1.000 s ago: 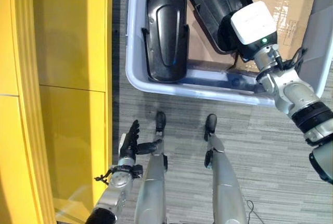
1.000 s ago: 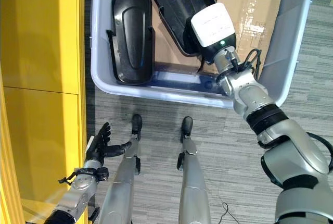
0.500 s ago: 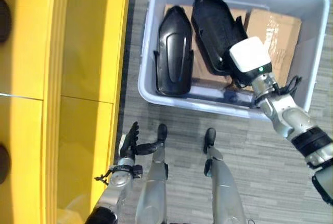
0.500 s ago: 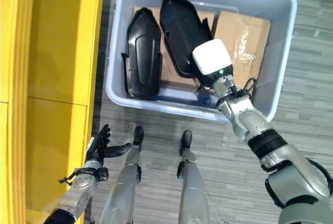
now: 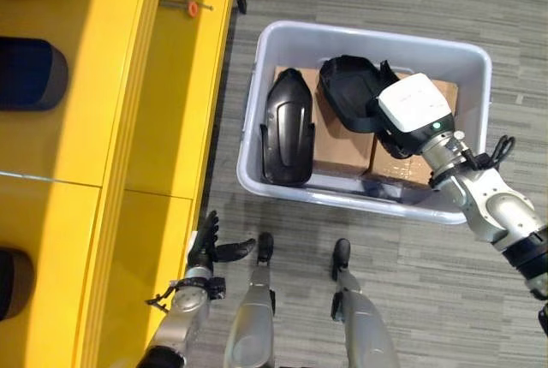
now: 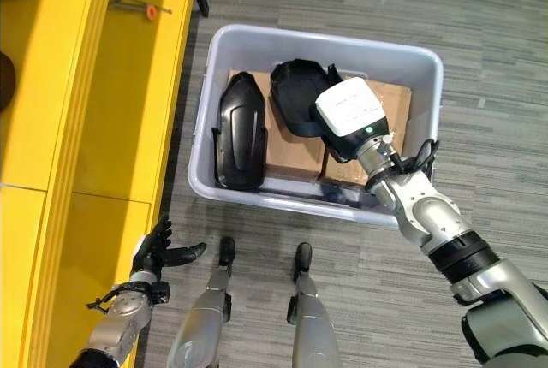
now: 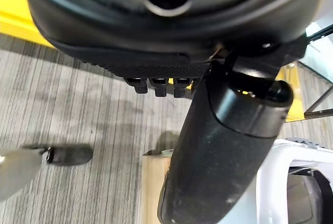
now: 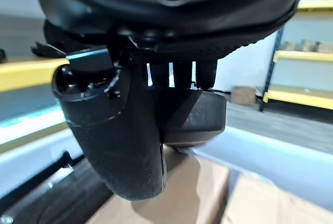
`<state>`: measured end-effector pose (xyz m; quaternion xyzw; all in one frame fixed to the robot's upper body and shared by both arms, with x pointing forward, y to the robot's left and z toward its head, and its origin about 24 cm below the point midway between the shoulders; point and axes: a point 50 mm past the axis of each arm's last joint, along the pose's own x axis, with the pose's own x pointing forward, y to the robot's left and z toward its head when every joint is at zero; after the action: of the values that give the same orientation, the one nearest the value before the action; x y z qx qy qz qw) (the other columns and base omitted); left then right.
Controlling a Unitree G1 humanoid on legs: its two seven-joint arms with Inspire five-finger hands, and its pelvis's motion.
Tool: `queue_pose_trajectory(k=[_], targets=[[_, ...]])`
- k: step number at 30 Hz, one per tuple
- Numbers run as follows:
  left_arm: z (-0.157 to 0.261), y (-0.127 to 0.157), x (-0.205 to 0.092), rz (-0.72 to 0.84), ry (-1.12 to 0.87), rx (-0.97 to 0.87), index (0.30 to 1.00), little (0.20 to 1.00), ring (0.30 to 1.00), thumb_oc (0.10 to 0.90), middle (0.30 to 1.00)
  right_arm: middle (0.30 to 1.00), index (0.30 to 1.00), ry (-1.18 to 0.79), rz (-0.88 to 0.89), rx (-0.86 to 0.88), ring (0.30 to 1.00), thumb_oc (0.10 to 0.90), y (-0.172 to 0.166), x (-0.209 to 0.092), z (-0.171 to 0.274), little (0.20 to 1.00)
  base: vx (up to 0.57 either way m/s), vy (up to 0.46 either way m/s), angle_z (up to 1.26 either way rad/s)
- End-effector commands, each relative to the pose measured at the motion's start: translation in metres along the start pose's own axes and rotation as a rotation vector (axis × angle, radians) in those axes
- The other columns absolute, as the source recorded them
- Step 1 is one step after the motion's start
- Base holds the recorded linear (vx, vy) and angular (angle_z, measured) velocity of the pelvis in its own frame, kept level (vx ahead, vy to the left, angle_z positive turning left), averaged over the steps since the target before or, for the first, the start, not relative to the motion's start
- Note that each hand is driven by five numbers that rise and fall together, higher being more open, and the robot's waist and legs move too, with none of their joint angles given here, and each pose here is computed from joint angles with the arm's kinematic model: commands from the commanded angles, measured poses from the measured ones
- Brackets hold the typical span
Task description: Move parts from the plastic box to the shelf.
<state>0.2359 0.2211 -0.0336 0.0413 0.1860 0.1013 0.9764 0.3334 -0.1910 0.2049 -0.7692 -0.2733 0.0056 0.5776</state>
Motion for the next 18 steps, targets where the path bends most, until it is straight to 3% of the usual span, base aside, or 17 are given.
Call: queue_pose_trajectory(k=[1, 18], targets=[[-0.026, 0.020, -0.016, 0.005, 0.061, 0.102, 1.000, 1.000, 1.000, 0.900, 1.000, 0.300, 0.300, -0.078, -0.127, 0.024, 0.300, 0.400, -0.030, 0.002, 0.010, 0.300, 0.04, 0.014, -0.02], [-0.065, 0.031, -0.040, 0.040, 0.211, 0.057, 1.000, 1.000, 1.000, 0.900, 1.000, 0.300, 0.300, -0.249, -0.091, 0.194, 0.300, 0.400, -0.027, -0.006, 0.052, 0.300, 0.01, -0.030, 0.01]])
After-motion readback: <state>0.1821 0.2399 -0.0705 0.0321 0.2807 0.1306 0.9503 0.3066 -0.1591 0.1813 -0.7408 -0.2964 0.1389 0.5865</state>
